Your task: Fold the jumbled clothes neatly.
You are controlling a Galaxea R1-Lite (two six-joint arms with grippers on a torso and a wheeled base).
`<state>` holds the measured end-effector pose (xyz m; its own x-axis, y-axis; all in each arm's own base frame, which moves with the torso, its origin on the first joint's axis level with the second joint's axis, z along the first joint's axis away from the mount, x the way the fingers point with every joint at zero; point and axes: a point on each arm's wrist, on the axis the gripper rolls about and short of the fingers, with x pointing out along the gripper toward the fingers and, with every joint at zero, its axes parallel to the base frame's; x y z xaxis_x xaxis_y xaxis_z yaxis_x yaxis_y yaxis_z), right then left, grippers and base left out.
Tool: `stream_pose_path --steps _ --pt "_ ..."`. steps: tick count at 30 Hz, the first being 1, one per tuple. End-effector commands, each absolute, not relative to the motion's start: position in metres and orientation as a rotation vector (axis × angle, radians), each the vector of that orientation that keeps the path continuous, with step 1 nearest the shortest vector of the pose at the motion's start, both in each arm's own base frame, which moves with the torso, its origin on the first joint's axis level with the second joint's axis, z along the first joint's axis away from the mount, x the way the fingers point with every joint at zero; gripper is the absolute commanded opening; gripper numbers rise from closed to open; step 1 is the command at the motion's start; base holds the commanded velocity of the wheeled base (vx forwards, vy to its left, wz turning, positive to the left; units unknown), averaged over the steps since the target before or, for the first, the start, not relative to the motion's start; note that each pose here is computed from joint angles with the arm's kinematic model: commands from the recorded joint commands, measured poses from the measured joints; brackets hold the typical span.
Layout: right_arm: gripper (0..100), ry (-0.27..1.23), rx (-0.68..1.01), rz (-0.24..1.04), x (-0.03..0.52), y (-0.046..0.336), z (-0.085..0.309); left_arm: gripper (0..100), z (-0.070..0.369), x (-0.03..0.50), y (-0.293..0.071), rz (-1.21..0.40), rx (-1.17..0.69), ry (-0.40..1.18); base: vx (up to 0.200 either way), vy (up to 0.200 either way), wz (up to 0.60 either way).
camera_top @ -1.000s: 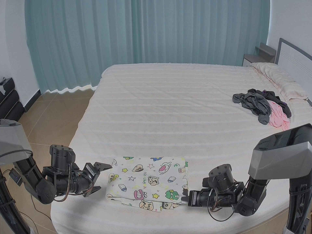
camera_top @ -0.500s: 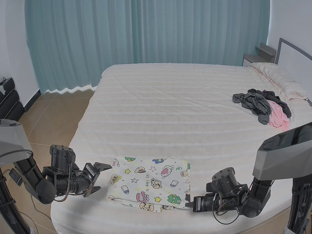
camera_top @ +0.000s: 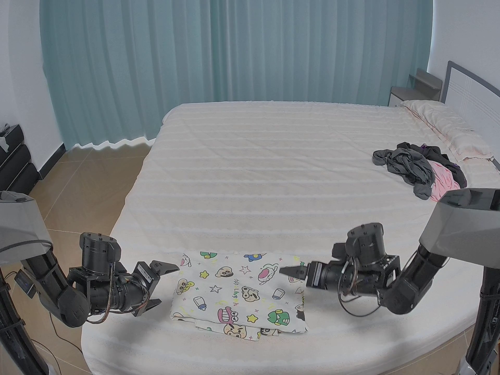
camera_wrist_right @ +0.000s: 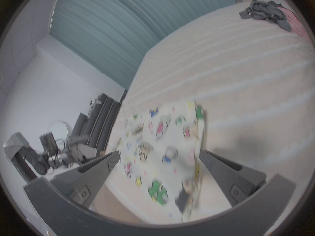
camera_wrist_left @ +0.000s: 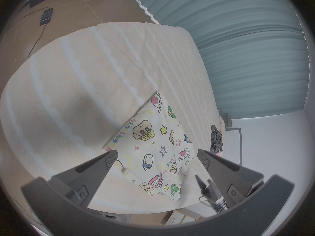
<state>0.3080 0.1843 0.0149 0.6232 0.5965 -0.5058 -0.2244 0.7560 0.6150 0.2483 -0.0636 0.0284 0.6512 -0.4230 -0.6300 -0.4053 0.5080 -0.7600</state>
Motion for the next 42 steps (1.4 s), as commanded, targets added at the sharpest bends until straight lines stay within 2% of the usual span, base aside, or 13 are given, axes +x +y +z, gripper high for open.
stream_pose_path --steps 1,14,21,22,23,42 --pt "100 0.787 0.559 0.408 0.361 0.182 -0.031 100 0.028 0.248 -0.064 -0.013 -1.077 0.909 0.000 0.000 0.00" --pt "100 0.753 0.596 0.411 0.378 0.183 -0.030 100 0.028 0.248 -0.063 0.003 -1.074 0.897 0.000 0.000 0.00" --pt "100 0.759 0.595 0.462 0.381 0.201 -0.035 100 0.026 0.248 -0.066 0.018 -1.064 0.897 0.000 0.000 0.00" --pt "100 0.789 0.577 0.464 0.378 0.208 -0.045 100 0.026 0.248 -0.066 0.027 -1.063 0.891 0.000 0.000 0.00" --pt "0 0.803 0.567 0.470 0.376 0.212 -0.050 100 0.025 0.249 -0.066 0.032 -1.062 0.891 0.000 0.000 0.00" --pt "0 0.723 0.591 0.331 0.389 0.197 -0.045 100 0.024 0.248 -0.067 0.031 -1.058 0.893 0.000 0.000 0.00"
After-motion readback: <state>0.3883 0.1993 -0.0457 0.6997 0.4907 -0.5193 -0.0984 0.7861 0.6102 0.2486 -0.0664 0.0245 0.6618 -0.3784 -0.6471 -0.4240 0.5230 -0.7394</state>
